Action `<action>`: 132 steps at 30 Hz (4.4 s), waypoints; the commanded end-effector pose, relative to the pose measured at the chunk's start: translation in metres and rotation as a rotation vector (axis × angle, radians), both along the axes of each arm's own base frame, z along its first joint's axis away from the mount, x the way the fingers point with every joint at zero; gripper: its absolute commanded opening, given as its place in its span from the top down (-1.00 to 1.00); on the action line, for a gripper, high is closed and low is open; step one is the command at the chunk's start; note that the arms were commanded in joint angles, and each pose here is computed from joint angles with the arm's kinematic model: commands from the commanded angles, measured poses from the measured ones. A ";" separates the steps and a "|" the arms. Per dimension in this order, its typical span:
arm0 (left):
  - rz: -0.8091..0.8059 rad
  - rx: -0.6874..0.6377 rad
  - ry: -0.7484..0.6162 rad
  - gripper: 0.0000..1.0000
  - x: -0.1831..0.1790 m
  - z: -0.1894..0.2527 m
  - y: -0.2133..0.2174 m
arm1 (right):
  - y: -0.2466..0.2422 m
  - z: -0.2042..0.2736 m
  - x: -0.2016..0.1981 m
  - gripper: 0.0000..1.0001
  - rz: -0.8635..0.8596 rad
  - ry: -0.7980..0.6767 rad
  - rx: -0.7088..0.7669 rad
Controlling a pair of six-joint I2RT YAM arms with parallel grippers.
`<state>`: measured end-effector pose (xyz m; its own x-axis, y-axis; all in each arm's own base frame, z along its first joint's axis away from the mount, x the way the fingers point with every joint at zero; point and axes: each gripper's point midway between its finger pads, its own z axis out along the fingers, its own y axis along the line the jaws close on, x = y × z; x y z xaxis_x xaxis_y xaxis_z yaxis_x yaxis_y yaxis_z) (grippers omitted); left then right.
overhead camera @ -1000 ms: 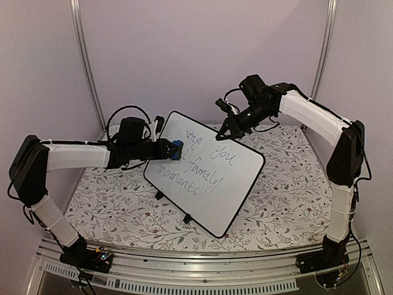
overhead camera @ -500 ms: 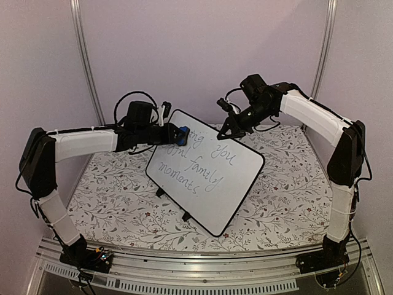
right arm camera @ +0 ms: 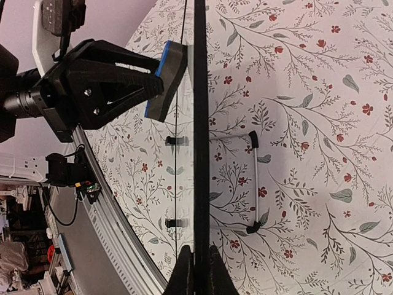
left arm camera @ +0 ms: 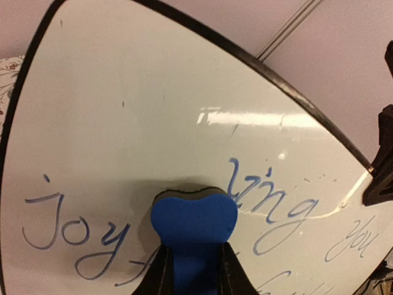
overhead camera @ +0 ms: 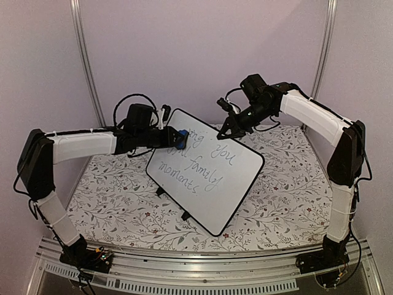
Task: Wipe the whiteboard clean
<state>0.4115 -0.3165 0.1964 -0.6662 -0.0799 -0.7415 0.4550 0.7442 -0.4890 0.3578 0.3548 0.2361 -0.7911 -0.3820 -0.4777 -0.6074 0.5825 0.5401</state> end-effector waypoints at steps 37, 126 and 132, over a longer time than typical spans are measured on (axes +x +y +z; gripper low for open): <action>-0.046 0.119 0.131 1.00 -0.040 -0.059 -0.004 | 0.015 0.010 -0.022 1.00 0.116 -0.091 0.002; -0.108 0.110 0.128 1.00 -0.051 -0.061 -0.031 | 0.016 0.005 -0.024 1.00 0.121 -0.096 -0.018; -0.107 0.112 0.138 1.00 -0.061 -0.071 -0.025 | 0.015 0.005 -0.023 1.00 0.117 -0.099 -0.021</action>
<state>0.3750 -0.3423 0.1773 -0.6699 -0.0049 -0.7424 0.5134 0.7193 -0.4680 0.3593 0.3520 0.2334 -0.7936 -0.3797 -0.4754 -0.6019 0.6045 0.5219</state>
